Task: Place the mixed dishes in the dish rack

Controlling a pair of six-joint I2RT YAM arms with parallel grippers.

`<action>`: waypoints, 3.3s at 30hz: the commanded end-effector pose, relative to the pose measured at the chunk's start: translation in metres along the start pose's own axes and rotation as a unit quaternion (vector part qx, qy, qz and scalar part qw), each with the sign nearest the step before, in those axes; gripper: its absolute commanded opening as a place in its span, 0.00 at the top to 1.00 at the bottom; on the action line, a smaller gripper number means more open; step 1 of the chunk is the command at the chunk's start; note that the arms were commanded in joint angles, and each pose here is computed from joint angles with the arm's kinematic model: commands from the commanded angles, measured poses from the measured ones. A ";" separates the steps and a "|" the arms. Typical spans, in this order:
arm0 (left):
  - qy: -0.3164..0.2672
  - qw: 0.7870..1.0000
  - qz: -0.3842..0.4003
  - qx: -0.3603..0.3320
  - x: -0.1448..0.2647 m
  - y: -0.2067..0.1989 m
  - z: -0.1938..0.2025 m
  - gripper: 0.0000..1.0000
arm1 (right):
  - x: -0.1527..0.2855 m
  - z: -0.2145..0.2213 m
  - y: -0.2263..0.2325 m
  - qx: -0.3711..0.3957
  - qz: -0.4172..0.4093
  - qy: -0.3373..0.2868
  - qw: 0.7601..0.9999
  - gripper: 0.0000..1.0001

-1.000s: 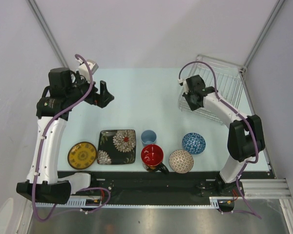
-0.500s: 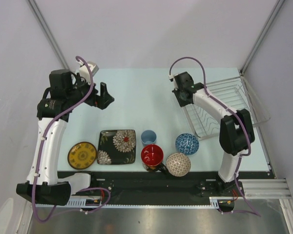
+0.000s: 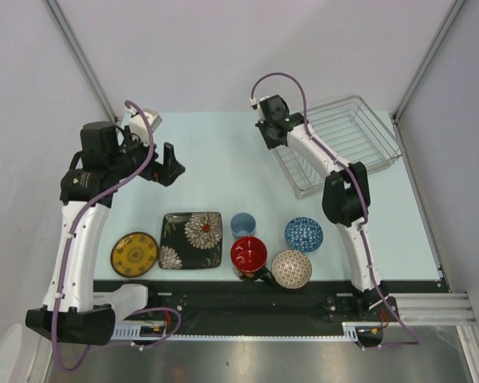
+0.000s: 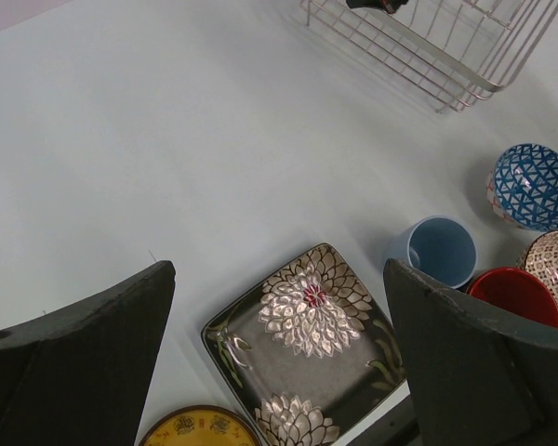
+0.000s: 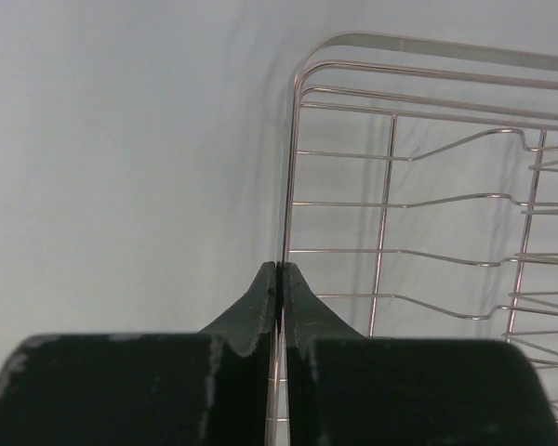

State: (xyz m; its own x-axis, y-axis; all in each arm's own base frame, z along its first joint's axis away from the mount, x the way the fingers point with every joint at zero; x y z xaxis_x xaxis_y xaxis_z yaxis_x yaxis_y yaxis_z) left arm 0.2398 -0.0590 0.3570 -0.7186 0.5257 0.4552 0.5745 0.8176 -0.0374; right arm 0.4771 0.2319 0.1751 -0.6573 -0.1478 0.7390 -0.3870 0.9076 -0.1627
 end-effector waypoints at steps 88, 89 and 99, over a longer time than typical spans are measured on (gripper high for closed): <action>0.145 0.988 0.039 0.043 -0.303 0.001 0.045 0.00 | 0.055 0.133 -0.142 -0.252 0.181 0.070 0.948 0.81; 0.146 0.987 0.039 0.046 -0.303 0.001 0.045 0.00 | 0.057 0.135 -0.138 -0.249 0.184 0.074 0.948 0.80; 0.135 0.989 0.045 0.045 -0.304 0.000 0.039 0.00 | 0.072 0.140 -0.050 -0.192 0.099 0.095 0.972 0.72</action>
State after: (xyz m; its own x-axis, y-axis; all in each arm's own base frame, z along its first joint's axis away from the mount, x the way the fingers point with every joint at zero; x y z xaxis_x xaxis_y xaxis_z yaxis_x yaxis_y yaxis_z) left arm 0.4320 -0.1573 0.1524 -0.4952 0.3275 0.8047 0.4676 0.8811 -0.0708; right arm 0.3950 0.0289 0.1491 -0.5501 0.3789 0.7441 0.4000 0.9018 -0.1635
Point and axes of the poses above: each gripper's point midway between its finger pads, its own x axis back along the fingers, its own y axis along the line the jaws close on, z = x × y, the point moved 7 cm from there along x, back along the fingers, and after that the axes turned 3 degrees about -x, right-handed, at the moved point
